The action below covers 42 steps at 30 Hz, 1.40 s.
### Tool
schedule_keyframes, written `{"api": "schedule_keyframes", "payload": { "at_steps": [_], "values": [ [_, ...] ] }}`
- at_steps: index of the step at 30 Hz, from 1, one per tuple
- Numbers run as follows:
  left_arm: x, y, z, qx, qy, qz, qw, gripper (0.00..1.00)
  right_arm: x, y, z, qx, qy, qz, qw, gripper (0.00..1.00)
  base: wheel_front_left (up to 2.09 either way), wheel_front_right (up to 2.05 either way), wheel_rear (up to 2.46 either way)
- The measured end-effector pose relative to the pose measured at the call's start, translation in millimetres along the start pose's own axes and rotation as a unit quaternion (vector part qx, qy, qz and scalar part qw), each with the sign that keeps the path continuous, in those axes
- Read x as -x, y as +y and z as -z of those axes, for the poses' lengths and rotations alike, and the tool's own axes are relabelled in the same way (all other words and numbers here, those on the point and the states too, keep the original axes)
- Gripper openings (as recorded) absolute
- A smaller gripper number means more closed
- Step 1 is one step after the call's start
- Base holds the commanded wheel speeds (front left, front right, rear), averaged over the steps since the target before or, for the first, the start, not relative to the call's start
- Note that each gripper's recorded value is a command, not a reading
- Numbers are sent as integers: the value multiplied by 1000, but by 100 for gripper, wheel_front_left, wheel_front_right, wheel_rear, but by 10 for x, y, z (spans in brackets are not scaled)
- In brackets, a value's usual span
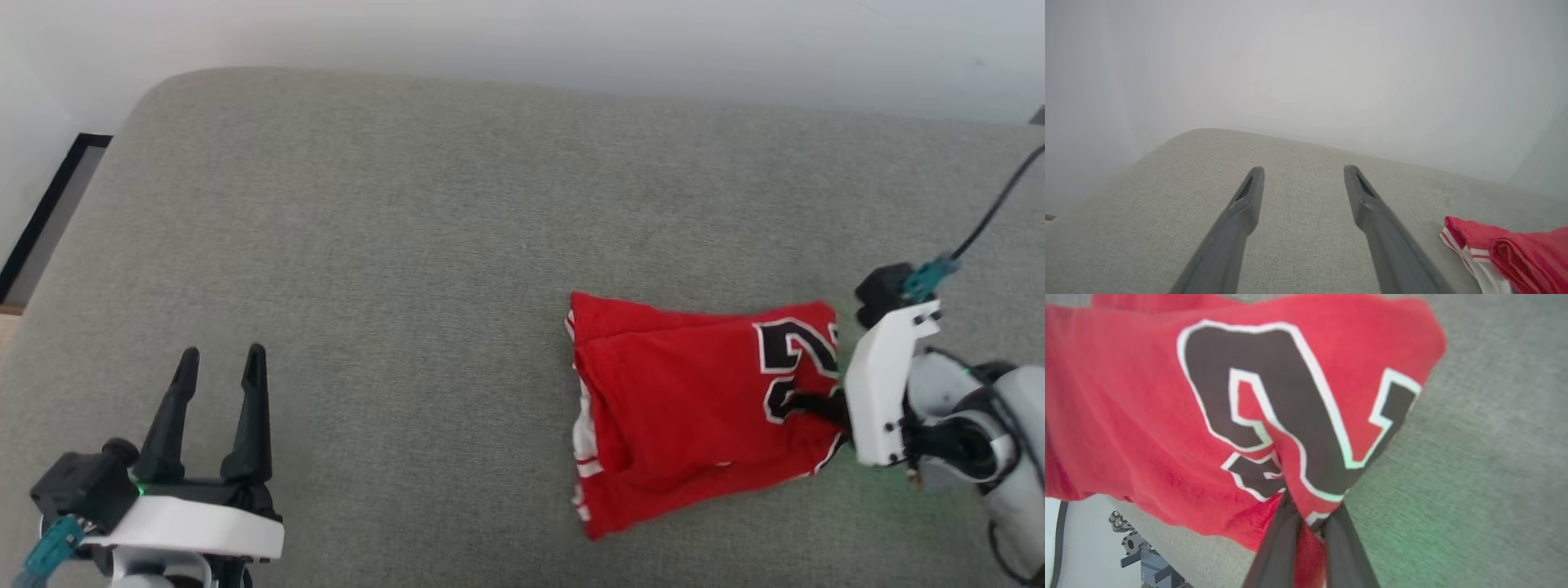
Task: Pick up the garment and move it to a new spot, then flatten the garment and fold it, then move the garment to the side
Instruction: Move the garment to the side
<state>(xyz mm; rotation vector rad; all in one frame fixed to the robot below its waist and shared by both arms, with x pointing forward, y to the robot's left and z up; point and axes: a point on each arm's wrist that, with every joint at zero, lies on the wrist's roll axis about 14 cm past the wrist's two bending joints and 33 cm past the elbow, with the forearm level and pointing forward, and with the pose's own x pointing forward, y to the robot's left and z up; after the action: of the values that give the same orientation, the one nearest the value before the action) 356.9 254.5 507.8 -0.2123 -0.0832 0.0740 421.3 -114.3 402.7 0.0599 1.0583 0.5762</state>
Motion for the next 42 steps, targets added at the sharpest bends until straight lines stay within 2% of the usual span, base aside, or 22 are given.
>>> {"api": "schedule_keyframes", "payload": {
  "at_steps": [10,18,24,31,42],
  "values": [
    [-392,-428,-40,-13,-11,83,996,100,417,-549,-289,16,-63,74,995,0,0,0,0],
    [-780,-1026,81,-10,-12,178,984,100,885,-1213,-466,13,-122,172,977,0,0,0,0],
    [-1010,-1530,269,-1,-4,255,967,100,1249,-1683,-471,4,-158,247,956,0,0,0,0],
    [-1171,-2127,513,17,7,342,940,100,1653,-2202,-348,-7,-174,334,926,0,0,0,0],
    [-1165,-2771,771,48,20,433,900,100,2087,-2755,-157,5,-149,441,885,0,0,0,0]
  ]
}}
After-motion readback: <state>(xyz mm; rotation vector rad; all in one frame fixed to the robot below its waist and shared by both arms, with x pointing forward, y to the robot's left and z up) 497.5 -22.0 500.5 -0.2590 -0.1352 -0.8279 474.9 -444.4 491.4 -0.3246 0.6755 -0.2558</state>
